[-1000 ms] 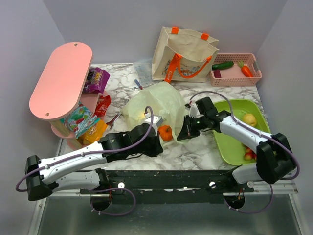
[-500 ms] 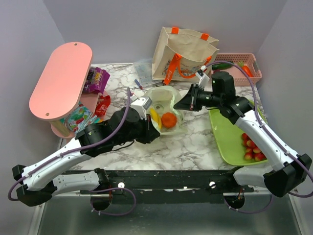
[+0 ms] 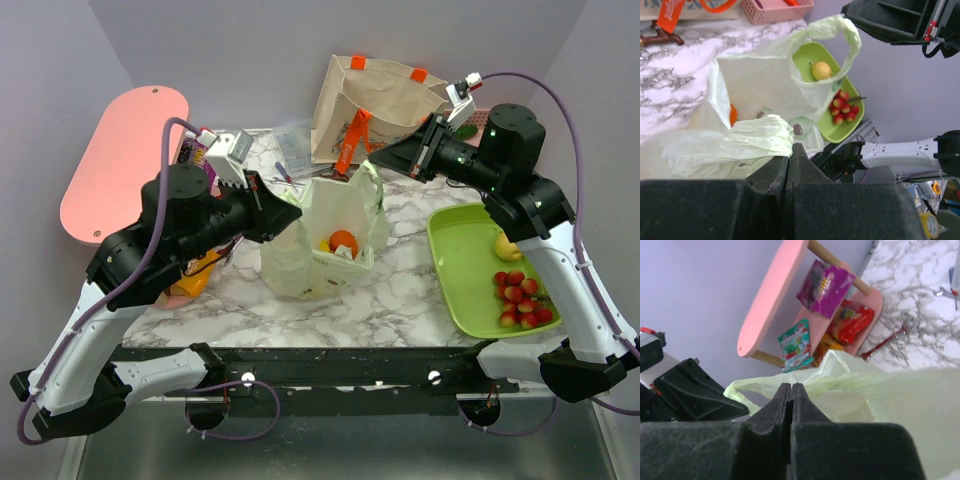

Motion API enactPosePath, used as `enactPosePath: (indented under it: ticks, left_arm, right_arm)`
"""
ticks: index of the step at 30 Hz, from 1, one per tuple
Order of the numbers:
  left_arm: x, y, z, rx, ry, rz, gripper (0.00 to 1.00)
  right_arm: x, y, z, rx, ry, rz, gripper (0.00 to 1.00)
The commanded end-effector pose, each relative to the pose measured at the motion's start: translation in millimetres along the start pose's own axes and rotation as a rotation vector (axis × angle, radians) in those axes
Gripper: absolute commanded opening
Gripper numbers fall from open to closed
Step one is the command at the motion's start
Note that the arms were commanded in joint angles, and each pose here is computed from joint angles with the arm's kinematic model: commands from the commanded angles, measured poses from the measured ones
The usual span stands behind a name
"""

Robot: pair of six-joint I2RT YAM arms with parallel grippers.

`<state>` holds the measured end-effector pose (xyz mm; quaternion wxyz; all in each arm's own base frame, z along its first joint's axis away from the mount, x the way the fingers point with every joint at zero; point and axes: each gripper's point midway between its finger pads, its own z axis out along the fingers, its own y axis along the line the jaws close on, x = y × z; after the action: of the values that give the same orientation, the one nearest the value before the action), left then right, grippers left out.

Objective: Place the food into the grocery bag and tie it

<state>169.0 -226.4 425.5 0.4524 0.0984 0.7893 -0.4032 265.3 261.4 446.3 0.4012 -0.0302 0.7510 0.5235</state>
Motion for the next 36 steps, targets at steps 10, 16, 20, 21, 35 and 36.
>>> enactPosePath:
  ticks: [10,16,20,21,35,36]
  left_arm:
    - [-51.0,-30.7,-8.2,0.202,-0.043,0.024,0.0]
    - [-8.9,-7.6,11.4,0.207,0.033,-0.032,0.0]
    - [0.0,4.0,13.7,0.18,0.031,-0.053,0.0]
    - [0.6,5.9,14.5,0.174,0.032,-0.057,0.0]
    - [-11.3,12.6,17.4,0.127,0.021,-0.061,0.0]
    - [-12.4,12.3,17.6,0.129,0.018,-0.062,0.0]
  right_arm:
    - [-35.7,27.5,-3.7,-0.006,-0.094,-0.012,0.01]
    - [-10.9,-28.9,-26.4,0.227,-0.068,-0.124,0.63]
    - [0.3,-55.3,-51.3,0.351,-0.056,-0.217,0.85]
    - [3.8,-57.6,-56.3,0.361,-0.045,-0.238,0.87]
    - [89.5,-24.9,-89.4,0.023,0.215,-0.309,0.92]
    - [93.4,-22.9,-90.1,0.0,0.231,-0.31,0.92]
